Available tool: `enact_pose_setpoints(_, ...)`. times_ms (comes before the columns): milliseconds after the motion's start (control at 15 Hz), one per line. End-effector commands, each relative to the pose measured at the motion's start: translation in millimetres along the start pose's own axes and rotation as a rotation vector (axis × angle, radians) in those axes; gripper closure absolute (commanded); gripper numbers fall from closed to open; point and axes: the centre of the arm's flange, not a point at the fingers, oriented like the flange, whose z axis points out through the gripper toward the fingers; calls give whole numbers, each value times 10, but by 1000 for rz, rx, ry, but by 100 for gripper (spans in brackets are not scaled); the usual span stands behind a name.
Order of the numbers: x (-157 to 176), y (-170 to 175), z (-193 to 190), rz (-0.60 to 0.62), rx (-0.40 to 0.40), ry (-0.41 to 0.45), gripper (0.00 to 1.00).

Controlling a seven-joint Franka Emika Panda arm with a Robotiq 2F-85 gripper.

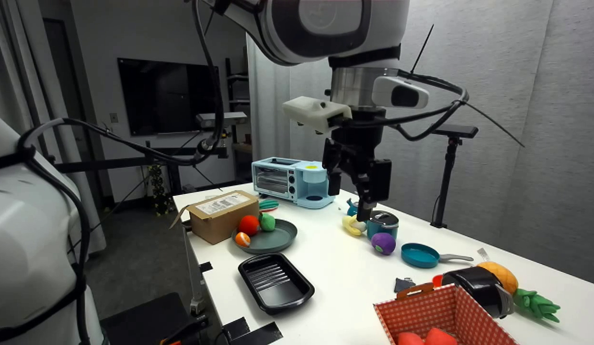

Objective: Move the fruit basket

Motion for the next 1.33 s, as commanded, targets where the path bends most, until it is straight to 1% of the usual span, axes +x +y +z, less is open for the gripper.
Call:
enact_pose_setpoints(0, 298, 113, 132, -1, -42, -33, 0)
enact_pose_setpoints(333, 682, 258, 363, 12, -82, -82, 0)
enact_pose_setpoints(667, 1056, 410, 654, -4, -134, -118, 0)
enact_pose_setpoints(1133, 1408, 799, 1225, -51, -267, -127, 0)
enact_pose_setpoints(1267, 1469, 854, 1420, -71, -286, -144, 0)
